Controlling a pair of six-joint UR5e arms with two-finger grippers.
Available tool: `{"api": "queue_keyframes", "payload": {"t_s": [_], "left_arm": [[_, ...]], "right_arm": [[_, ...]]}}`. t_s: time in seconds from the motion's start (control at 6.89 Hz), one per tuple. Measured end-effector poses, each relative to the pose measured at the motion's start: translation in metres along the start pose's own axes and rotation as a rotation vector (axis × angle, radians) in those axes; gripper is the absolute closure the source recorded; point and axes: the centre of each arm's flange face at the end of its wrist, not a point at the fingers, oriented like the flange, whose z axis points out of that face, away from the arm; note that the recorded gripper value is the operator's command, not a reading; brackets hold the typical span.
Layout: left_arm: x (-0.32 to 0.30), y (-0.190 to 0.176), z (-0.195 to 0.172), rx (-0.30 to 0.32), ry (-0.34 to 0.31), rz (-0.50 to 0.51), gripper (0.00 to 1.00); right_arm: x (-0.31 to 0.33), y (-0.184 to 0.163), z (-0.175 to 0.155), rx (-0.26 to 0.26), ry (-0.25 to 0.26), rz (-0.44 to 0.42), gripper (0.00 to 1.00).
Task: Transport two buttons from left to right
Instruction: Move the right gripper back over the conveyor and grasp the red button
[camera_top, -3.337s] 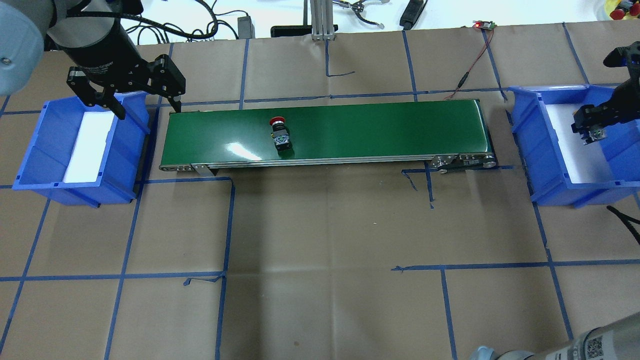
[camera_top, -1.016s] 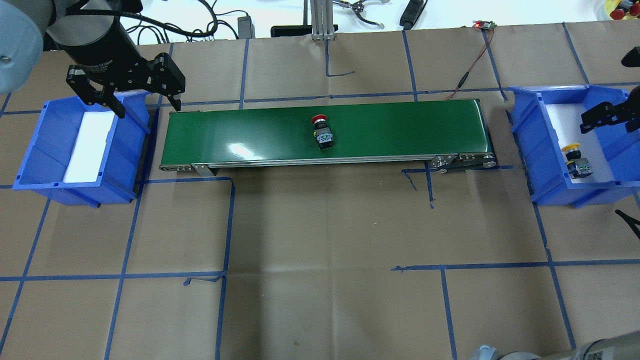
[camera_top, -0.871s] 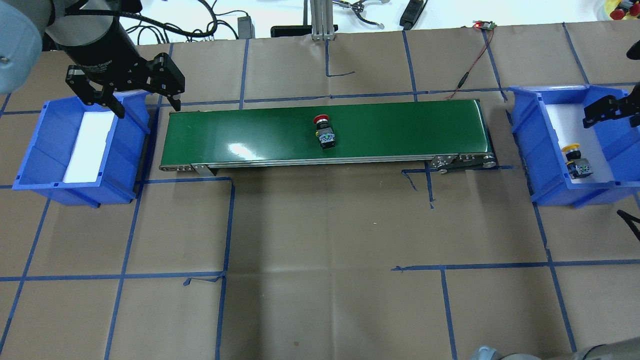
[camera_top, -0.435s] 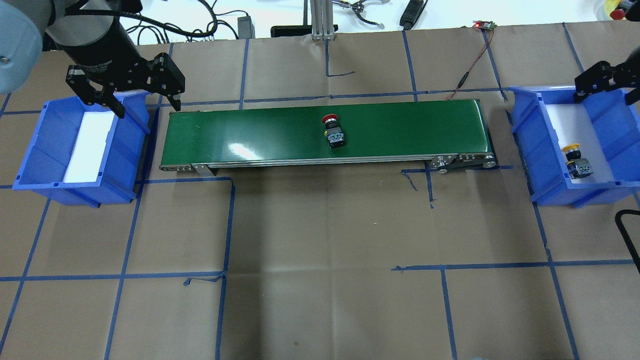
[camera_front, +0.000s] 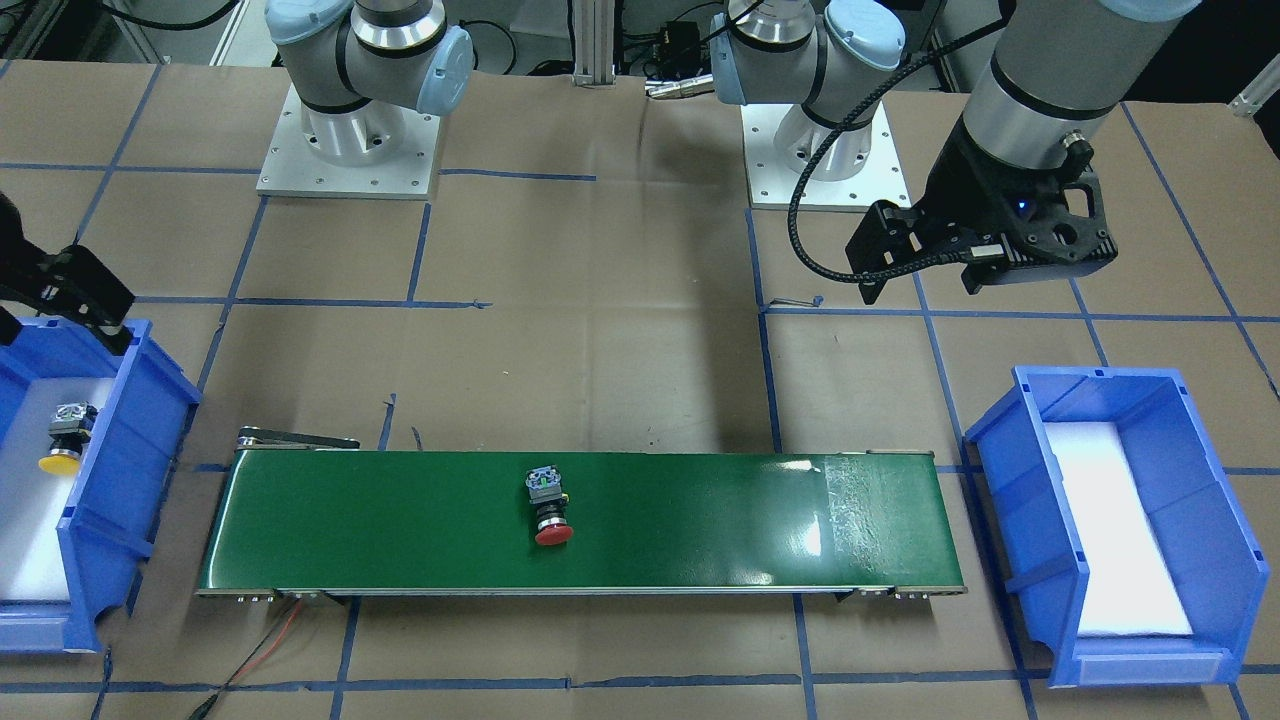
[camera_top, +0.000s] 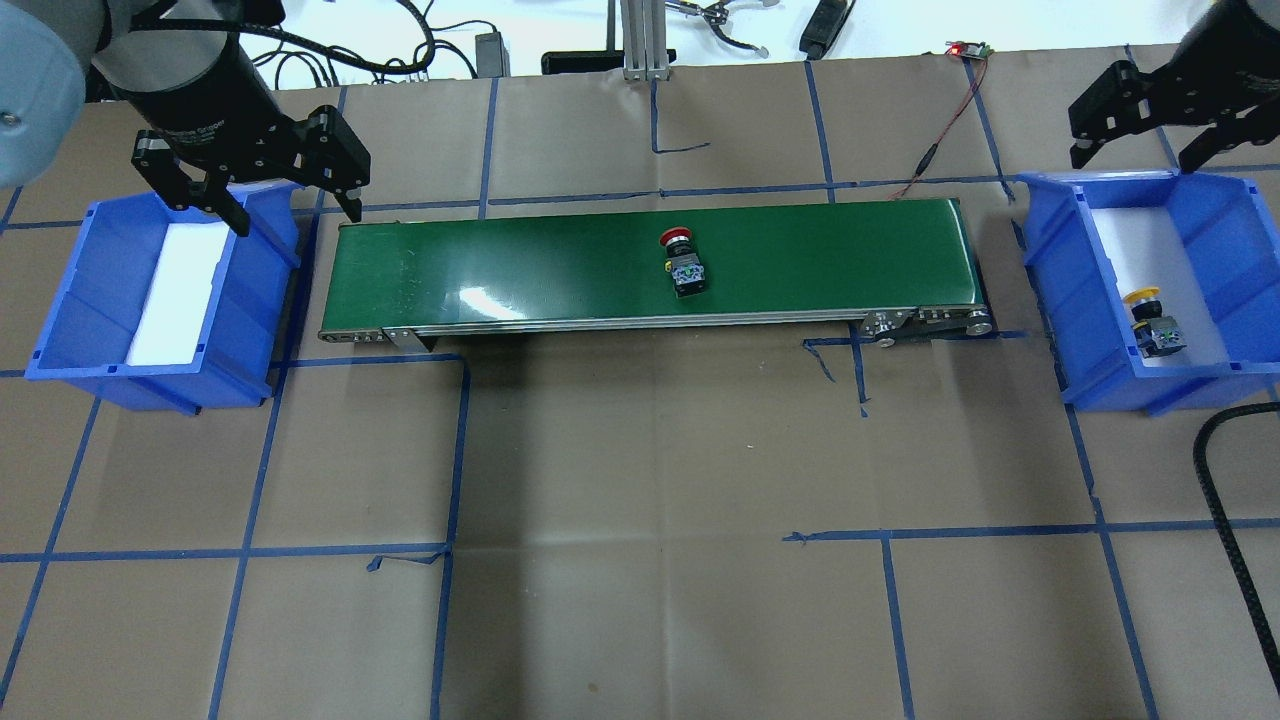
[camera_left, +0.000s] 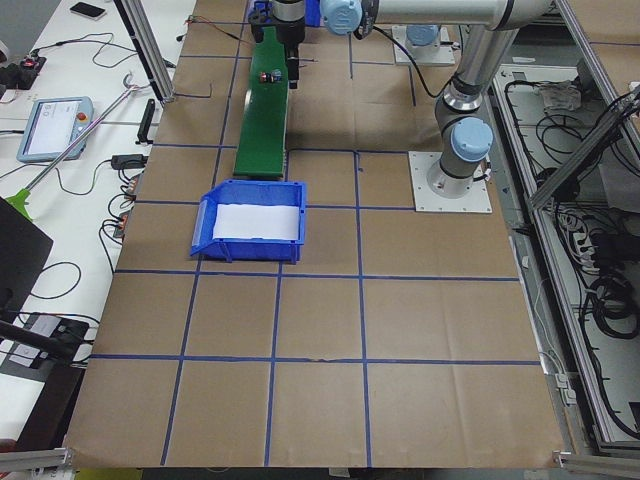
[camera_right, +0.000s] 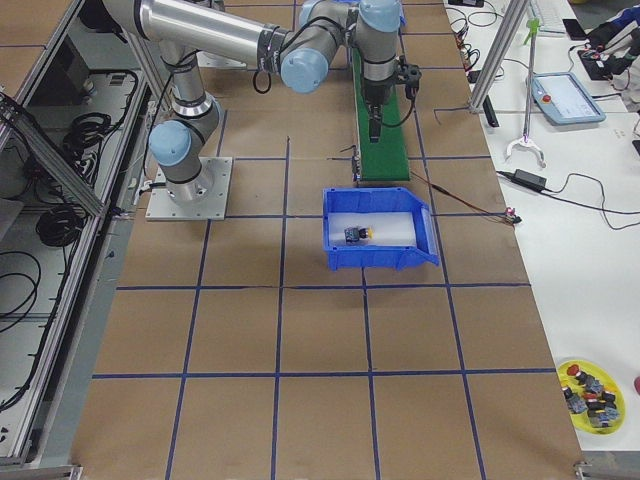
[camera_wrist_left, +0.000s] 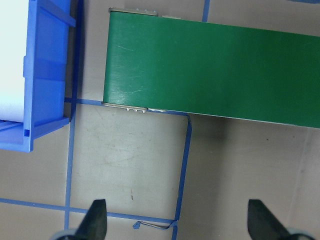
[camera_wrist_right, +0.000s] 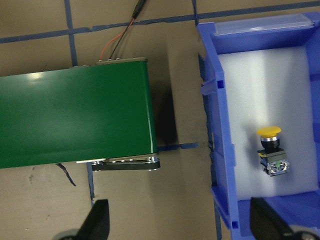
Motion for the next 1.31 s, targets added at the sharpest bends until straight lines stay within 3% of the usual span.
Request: {"api": "queue_keyframes", "payload": {"t_s": [0.58,1.31], "left_arm": [[0.002,-0.002,0.004,-0.010,0.012,0.010,0.00],[0.007,0.001,0.011,-0.036,0.043,0.073,0.00]], "right_arm": [[-0.080,0.003,-0.008,0.007,0.051,-0.079,0.00],[-0.086,0.000,-0.006,0.032,0.032,-0.085,0.00]]}}
